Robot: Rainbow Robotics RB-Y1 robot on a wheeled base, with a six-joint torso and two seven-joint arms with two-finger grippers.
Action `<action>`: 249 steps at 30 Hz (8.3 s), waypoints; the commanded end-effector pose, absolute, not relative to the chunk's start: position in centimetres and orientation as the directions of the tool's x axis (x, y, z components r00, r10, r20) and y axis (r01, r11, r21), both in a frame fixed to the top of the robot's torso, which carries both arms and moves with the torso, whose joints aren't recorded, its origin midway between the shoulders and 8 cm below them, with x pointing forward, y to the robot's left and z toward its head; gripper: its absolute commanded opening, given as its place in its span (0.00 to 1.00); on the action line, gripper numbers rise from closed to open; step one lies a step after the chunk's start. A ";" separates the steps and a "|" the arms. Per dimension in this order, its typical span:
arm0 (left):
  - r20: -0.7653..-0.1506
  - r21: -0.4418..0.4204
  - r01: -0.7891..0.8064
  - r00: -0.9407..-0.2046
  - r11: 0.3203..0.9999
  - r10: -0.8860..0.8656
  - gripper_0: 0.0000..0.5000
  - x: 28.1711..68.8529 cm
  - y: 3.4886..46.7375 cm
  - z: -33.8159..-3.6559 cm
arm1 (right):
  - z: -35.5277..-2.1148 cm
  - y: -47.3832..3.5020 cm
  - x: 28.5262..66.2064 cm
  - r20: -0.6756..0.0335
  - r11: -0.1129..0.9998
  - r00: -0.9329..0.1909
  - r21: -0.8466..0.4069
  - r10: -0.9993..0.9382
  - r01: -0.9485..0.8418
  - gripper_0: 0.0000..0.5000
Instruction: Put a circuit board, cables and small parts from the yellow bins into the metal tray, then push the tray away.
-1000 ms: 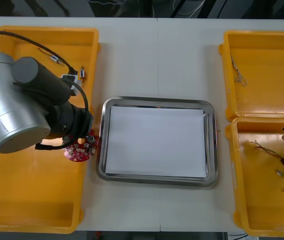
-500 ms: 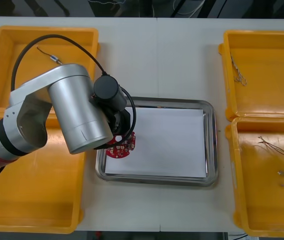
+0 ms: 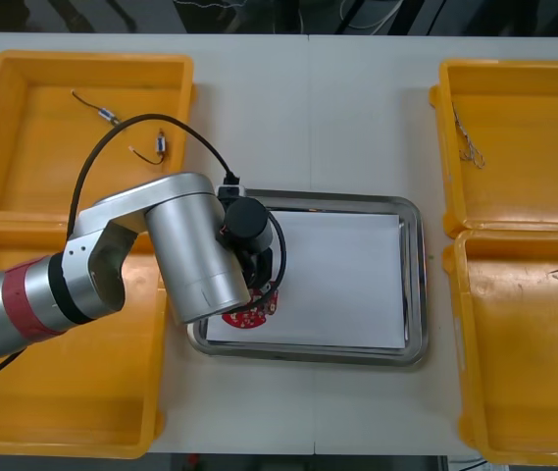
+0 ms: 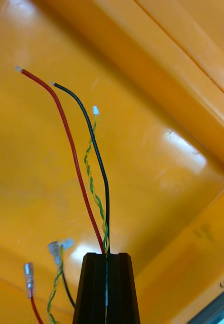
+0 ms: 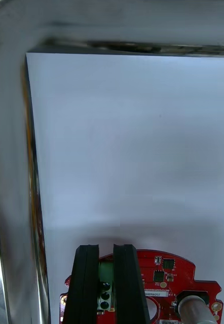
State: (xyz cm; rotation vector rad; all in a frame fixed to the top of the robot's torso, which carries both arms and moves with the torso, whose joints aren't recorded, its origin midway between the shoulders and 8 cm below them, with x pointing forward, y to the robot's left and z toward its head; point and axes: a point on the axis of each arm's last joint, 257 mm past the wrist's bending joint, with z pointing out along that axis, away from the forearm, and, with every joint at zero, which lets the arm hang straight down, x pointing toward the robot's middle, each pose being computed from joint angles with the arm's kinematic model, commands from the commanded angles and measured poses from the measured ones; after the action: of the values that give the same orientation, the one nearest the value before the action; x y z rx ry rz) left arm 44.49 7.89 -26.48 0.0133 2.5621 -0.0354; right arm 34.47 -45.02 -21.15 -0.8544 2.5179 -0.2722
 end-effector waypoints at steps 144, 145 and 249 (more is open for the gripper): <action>-0.581 -0.277 0.044 -0.804 0.960 -0.131 1.00 57.0 26.1 -10.0 | -23.3 -10.7 39.1 -0.134 0.079 -0.017 -0.470 -0.991 -0.879 1.00; -0.582 -0.274 0.040 -0.802 0.961 -0.132 1.00 57.2 26.2 -10.4 | -22.6 -10.9 39.2 -0.136 0.089 -0.027 -0.473 -0.990 -0.876 1.00; -0.613 -0.184 -0.122 -0.762 0.975 -0.211 0.00 59.4 37.4 -12.9 | -9.4 -32.2 58.8 -0.513 0.936 -0.787 -0.104 -0.341 -0.338 1.00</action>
State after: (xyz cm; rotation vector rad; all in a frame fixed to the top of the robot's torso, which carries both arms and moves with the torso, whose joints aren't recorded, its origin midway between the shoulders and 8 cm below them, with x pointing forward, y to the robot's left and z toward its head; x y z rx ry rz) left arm 58.90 35.71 -16.12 -0.3235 2.4810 -0.2283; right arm 57.00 -33.84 -11.96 -0.4206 2.6147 0.0196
